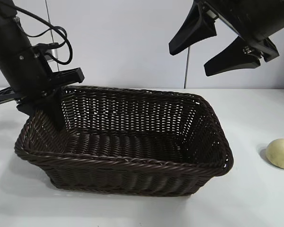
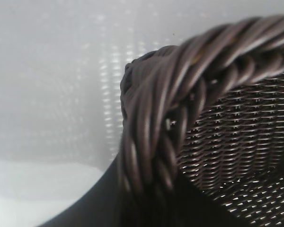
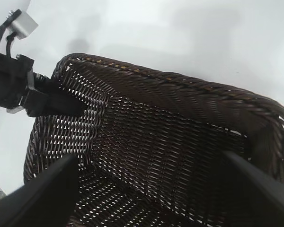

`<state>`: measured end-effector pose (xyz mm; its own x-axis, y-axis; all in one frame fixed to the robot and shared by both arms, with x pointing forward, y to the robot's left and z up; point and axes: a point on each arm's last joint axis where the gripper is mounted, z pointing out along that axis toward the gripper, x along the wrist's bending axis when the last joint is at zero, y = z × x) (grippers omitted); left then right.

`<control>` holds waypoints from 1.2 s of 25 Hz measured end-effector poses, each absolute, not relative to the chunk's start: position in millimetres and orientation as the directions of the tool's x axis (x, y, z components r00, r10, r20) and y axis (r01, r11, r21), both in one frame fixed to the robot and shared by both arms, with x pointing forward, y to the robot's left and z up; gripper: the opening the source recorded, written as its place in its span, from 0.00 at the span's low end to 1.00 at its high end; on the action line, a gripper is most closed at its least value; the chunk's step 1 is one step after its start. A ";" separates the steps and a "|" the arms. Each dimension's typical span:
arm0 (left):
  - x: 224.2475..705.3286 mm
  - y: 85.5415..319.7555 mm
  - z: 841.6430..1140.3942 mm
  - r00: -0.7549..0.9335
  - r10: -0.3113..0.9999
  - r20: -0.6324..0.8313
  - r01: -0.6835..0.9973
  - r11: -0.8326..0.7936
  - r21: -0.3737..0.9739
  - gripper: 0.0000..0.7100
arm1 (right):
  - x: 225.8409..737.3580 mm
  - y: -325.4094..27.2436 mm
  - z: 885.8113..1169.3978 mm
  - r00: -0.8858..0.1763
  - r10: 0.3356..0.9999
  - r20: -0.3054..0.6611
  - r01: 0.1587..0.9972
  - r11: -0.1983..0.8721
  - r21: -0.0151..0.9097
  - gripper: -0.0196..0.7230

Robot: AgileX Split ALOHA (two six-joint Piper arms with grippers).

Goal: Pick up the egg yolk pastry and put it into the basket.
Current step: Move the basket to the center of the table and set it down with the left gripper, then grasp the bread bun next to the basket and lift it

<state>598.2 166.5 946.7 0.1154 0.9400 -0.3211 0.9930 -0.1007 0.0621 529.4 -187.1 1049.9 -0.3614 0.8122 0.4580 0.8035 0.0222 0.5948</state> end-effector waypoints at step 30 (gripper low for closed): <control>601.6 175.4 1016.3 0.250 0.946 -0.208 0.964 -0.223 0.144 0.85 | 529.4 -187.1 1049.9 -0.361 0.812 0.458 0.804 0.022 0.595 0.80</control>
